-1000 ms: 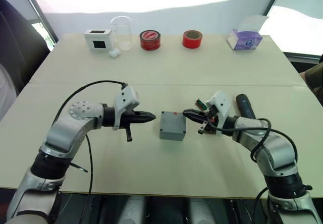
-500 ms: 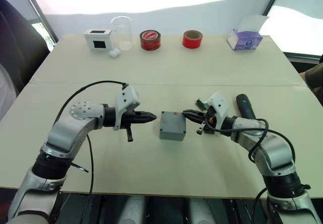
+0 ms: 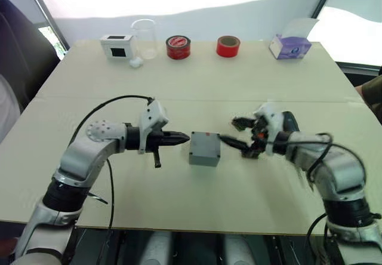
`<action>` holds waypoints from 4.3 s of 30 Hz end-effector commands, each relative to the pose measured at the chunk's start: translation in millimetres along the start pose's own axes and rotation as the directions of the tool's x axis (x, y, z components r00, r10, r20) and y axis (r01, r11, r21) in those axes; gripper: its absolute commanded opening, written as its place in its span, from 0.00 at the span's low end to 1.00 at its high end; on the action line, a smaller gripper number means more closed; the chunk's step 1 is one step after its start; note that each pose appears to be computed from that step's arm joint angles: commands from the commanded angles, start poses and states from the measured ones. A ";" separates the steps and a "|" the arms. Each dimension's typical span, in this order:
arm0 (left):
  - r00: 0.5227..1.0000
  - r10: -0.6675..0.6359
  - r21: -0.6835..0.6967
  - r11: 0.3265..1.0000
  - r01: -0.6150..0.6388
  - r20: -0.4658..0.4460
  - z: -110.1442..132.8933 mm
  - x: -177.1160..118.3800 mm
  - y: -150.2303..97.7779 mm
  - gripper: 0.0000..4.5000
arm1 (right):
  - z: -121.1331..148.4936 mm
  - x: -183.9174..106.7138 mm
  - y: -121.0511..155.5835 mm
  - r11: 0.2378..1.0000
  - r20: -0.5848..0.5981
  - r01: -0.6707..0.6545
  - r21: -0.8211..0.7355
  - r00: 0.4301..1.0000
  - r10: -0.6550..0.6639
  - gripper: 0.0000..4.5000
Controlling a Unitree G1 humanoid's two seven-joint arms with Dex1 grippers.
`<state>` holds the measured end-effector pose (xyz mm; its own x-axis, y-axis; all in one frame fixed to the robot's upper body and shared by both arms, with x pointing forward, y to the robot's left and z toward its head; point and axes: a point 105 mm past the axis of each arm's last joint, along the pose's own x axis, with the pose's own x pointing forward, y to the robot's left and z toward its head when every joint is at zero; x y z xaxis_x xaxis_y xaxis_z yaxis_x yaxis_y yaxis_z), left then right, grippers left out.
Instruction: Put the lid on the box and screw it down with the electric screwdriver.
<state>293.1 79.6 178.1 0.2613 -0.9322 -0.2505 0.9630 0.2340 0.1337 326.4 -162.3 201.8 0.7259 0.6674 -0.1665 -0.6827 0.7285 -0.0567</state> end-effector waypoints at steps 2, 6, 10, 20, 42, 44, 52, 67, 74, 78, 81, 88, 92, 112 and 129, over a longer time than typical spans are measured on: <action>0.998 -0.050 0.086 0.995 0.046 0.045 22.0 2.6 -11.6 0.00 | 15.7 -30.1 -25.6 0.995 -0.078 0.088 0.036 0.993 -0.085 0.97; 0.988 -0.145 0.156 0.978 0.134 0.060 28.7 14.8 -34.5 0.00 | 11.1 -72.0 -62.9 0.964 -0.351 0.252 0.082 0.913 -0.208 0.99; 0.979 -0.194 0.182 0.967 0.180 0.062 29.3 24.9 -45.8 0.00 | -13.6 -94.4 -75.6 0.918 -0.577 0.370 0.141 0.784 -0.228 0.99; 0.975 -0.216 0.217 0.956 0.199 0.055 28.8 32.5 -51.0 0.00 | -47.3 -99.5 -93.8 0.876 -0.744 0.417 0.244 0.660 -0.106 0.99; 0.996 -0.063 0.121 0.991 0.056 0.057 16.7 20.2 -34.0 0.00 | -85.8 -87.6 -99.3 0.918 -0.846 0.297 0.262 0.528 0.071 0.93; 0.998 -0.040 0.134 0.990 0.034 0.041 16.3 19.6 -30.1 0.00 | -86.4 -86.9 -98.2 0.918 -0.848 0.287 0.272 0.522 0.089 0.84; 1.000 -0.001 0.134 0.991 -0.003 0.026 14.4 13.2 -24.1 0.00 | -95.2 -93.7 -97.0 0.934 -0.885 0.268 0.235 0.457 0.092 0.41; 0.999 0.045 0.147 0.988 -0.041 -0.020 6.8 1.3 5.0 0.00 | 127.8 -28.9 -93.4 0.995 0.225 0.059 0.079 0.971 -0.076 0.41; 0.999 0.013 0.130 0.992 -0.006 -0.050 1.9 3.1 9.8 0.00 | 103.3 -17.1 9.3 0.963 0.432 -0.220 0.159 0.892 0.132 0.41; 0.998 -0.005 0.136 0.991 0.013 -0.059 1.2 9.3 11.2 0.00 | 79.6 -6.7 31.9 0.970 0.420 -0.194 0.146 0.900 0.117 0.41; 0.998 -0.022 0.145 0.989 0.030 -0.057 1.7 17.9 11.9 0.00 | 66.5 -0.1 38.3 0.979 0.418 -0.158 0.133 0.904 0.089 0.41; 0.992 -0.043 0.190 0.980 0.066 -0.122 -12.2 41.9 15.2 0.00 | 56.3 12.8 39.3 0.989 0.427 -0.100 0.106 0.903 0.046 0.41; 0.983 -0.051 0.224 0.971 0.090 -0.176 -25.1 45.4 15.7 0.00 | 55.6 16.7 39.9 0.991 0.432 -0.092 0.097 0.901 0.041 0.41; 0.989 -0.040 0.170 0.983 0.064 -0.141 -27.4 43.5 13.3 0.00 | 31.3 27.9 31.6 1.000 0.380 0.005 0.025 0.925 -0.014 0.41; 0.986 -0.040 0.146 0.987 0.064 -0.161 -37.3 43.1 11.3 0.00 | -40.7 37.4 54.6 0.983 0.065 -0.081 -0.167 0.994 0.093 0.41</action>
<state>318.7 50.0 138.2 0.2315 -0.8911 -0.3903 0.9547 0.1309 0.2673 309.2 -101.7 197.8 0.6492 0.7580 0.0632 -0.7248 0.6417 -0.2508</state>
